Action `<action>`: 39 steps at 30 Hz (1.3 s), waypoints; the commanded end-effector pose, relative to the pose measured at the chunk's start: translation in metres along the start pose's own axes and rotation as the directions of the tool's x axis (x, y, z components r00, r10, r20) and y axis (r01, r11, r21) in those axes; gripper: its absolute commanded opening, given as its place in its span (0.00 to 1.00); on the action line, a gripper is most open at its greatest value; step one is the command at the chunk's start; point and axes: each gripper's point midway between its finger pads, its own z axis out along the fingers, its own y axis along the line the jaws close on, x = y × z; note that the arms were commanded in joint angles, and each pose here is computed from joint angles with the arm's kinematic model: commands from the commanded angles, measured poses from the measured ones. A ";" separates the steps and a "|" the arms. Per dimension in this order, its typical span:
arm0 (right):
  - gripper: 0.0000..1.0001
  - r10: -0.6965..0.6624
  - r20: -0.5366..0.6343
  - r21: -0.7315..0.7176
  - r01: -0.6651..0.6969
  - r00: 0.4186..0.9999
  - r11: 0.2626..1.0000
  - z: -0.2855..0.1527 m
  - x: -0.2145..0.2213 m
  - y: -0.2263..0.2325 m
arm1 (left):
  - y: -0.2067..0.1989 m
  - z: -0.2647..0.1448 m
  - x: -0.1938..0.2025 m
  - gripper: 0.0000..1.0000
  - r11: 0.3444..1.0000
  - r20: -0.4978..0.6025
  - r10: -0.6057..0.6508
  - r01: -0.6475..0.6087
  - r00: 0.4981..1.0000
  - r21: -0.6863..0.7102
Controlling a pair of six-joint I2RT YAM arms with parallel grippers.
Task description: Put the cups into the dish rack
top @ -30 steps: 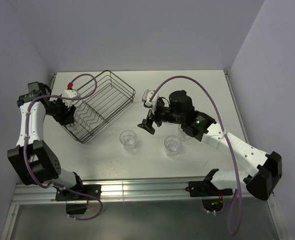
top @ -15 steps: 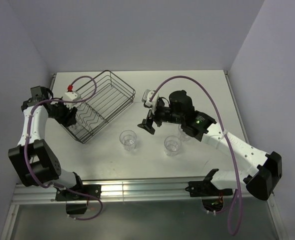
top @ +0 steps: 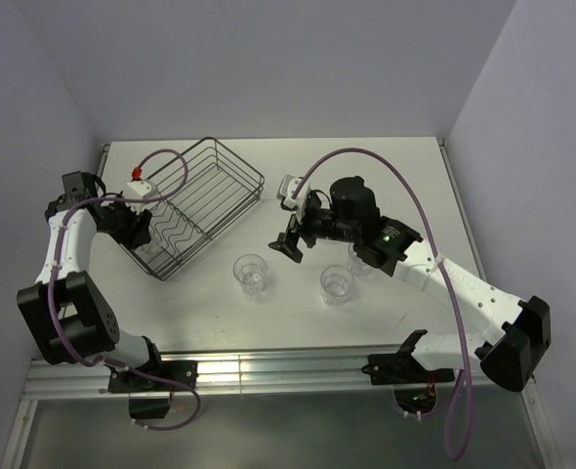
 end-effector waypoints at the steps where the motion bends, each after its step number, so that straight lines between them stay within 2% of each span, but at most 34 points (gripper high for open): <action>1: 1.00 -0.023 0.057 0.015 0.022 0.998 1.000 -0.002 -0.021 -0.007 | 0.003 0.000 -0.005 0.05 1.000 0.032 0.013 -0.012 0.999 -0.021; 9: 1.00 -0.021 0.056 0.018 0.020 0.998 1.000 -0.002 -0.021 -0.008 | 0.002 0.008 0.003 0.11 1.000 0.022 0.008 -0.007 1.000 -0.015; 16: 1.00 -0.022 0.055 0.016 0.021 0.998 1.000 -0.002 -0.021 -0.007 | -0.002 0.011 0.007 0.20 1.000 0.020 0.001 -0.001 1.000 0.004; 31: 1.00 -0.026 0.052 0.017 0.025 0.998 1.000 0.000 -0.018 -0.007 | -0.010 0.014 0.015 0.27 1.000 0.004 0.002 -0.002 1.000 0.024; 39: 1.00 -0.027 0.055 0.017 0.026 0.998 1.000 -0.001 -0.019 -0.007 | -0.013 0.016 0.015 0.38 0.999 0.006 0.007 -0.007 1.000 0.032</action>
